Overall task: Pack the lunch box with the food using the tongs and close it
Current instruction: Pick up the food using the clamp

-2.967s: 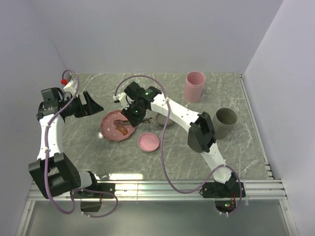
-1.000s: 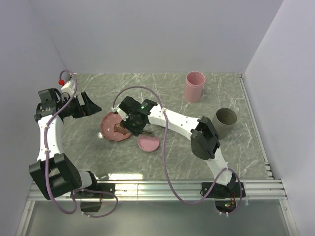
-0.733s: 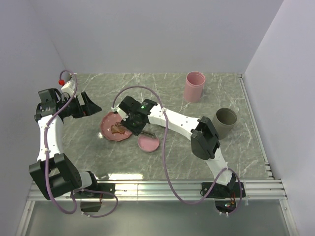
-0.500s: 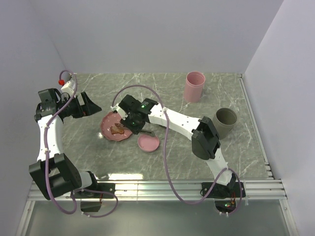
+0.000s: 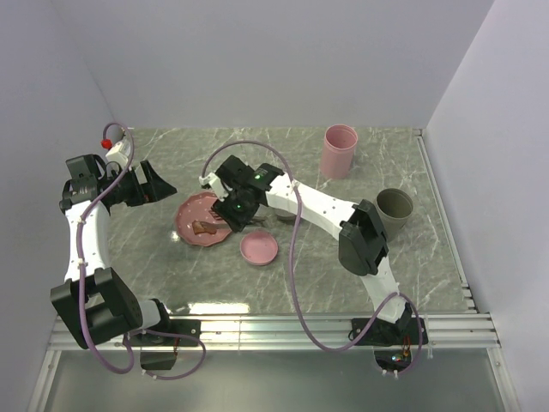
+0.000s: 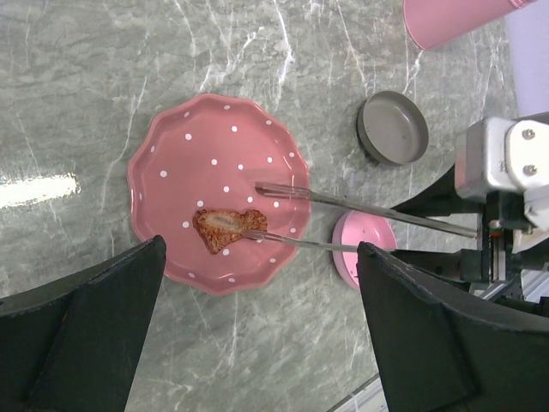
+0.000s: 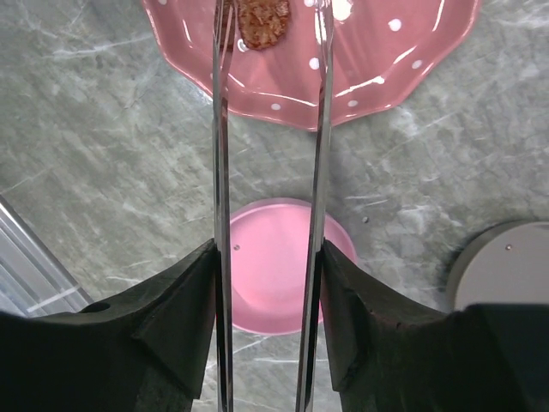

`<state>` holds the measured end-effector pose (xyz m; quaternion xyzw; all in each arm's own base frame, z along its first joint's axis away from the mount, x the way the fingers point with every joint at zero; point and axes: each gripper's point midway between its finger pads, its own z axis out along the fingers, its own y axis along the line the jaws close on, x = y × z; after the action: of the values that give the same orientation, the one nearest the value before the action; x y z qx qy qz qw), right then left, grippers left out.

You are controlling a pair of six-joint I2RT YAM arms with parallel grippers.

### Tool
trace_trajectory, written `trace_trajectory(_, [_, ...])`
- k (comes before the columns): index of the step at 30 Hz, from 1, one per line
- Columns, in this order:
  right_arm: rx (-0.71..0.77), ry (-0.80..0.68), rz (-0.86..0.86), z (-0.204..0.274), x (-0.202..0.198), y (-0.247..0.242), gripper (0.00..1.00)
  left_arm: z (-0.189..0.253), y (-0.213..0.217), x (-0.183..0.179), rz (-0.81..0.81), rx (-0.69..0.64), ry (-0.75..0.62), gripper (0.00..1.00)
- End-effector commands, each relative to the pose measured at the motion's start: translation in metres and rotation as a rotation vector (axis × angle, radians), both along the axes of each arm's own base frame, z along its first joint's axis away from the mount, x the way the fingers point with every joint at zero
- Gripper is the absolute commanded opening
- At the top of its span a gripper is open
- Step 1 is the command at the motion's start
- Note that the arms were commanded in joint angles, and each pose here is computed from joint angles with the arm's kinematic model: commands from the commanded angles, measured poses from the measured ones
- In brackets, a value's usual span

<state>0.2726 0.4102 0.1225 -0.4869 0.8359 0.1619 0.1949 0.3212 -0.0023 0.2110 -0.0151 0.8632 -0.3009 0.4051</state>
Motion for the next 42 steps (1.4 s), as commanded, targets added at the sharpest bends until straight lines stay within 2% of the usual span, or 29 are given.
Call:
trace_trajectory(1, [0.089, -0.038, 0.034, 0.039, 0.000, 0.002, 0.56, 0.018, -0.002, 0.001, -0.023, 0.011, -0.069, 0.99])
trace_trajectory(10, [0.069, -0.014, 0.064, 0.027, -0.002, 0.004, 0.57, 0.019, -0.002, 0.001, -0.023, 0.017, -0.072, 0.99])
trace_trajectory(20, [-0.004, -0.073, 0.070, 0.009, 0.004, -0.004, 0.56, 0.017, -0.002, 0.001, -0.022, 0.012, -0.067, 0.99])
trace_trajectory(33, [-0.018, -0.081, 0.108, 0.004, -0.006, 0.002, 0.56, 0.018, -0.002, 0.002, -0.024, 0.011, -0.070, 0.99])
trace_trajectory(36, [-0.022, -0.079, 0.113, 0.003, -0.006, 0.003, 0.54, 0.018, -0.002, 0.002, -0.025, 0.011, -0.068, 0.99])
trace_trajectory(42, [-0.020, -0.087, 0.114, 0.009, -0.004, 0.004, 0.42, 0.018, -0.002, 0.003, -0.025, 0.009, -0.070, 0.99])
